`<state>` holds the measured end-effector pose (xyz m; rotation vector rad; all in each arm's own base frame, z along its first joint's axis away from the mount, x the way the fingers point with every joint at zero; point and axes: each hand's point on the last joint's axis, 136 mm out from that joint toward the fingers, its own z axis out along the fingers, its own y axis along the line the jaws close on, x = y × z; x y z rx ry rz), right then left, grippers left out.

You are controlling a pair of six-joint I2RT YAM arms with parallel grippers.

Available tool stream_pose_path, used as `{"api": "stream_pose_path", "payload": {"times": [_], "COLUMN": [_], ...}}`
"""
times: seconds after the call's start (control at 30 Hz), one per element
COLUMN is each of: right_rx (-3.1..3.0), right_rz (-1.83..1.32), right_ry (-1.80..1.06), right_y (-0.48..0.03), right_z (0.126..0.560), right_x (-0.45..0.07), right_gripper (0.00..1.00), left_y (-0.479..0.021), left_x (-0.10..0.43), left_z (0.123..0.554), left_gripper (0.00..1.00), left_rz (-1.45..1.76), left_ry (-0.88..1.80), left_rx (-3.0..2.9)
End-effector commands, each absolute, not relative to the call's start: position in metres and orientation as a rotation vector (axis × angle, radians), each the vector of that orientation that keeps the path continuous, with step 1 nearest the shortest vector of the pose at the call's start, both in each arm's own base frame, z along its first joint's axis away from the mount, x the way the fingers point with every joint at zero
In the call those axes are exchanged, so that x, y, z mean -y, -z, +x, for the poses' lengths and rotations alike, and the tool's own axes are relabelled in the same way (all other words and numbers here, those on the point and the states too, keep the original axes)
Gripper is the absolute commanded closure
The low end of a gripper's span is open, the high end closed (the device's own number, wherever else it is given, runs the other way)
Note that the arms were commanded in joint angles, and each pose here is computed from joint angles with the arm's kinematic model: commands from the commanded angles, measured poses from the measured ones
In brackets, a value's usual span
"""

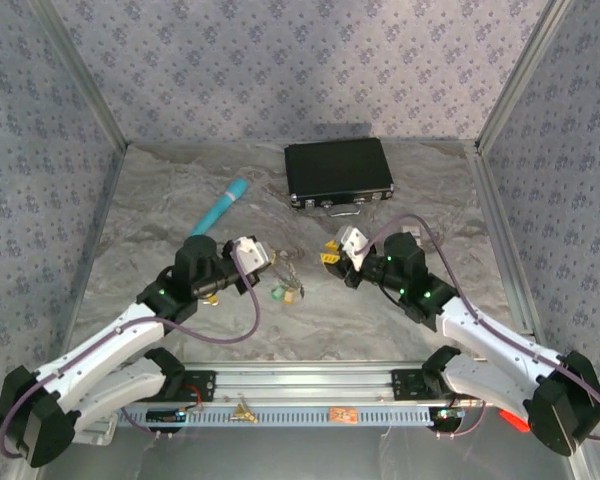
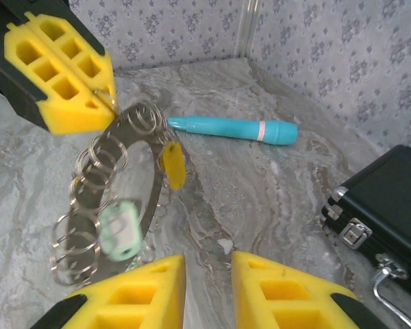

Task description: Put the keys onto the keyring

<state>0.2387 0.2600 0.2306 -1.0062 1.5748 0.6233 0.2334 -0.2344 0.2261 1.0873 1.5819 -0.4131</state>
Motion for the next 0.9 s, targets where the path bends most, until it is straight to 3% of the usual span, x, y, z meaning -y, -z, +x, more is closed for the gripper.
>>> {"api": "stream_pose_path", "payload": {"times": [0.0, 0.53, 0.87], "right_rx": [-1.633, -1.634, -1.685], "right_rz": [-0.969, -1.383, -1.359], "right_ry": [-0.742, -0.710, -0.672], "right_y": [-0.240, -0.134, -0.077], "right_z": [0.239, 0.189, 0.197], "right_x": [-0.274, -0.435, -0.501], "right_gripper": [0.75, 0.71, 0.69], "left_y": [-0.251, -0.248, -0.245], "left_x": [0.204, 0.071, 0.058], "left_z": [0.255, 0.297, 0.295], "left_gripper": [1.00, 1.00, 1.00], "left_rz": [0.882, 0.238, 0.175], "left_ry": [0.320, 0.044, 0.054], "left_rx": [-1.651, -1.843, -1.838]}}
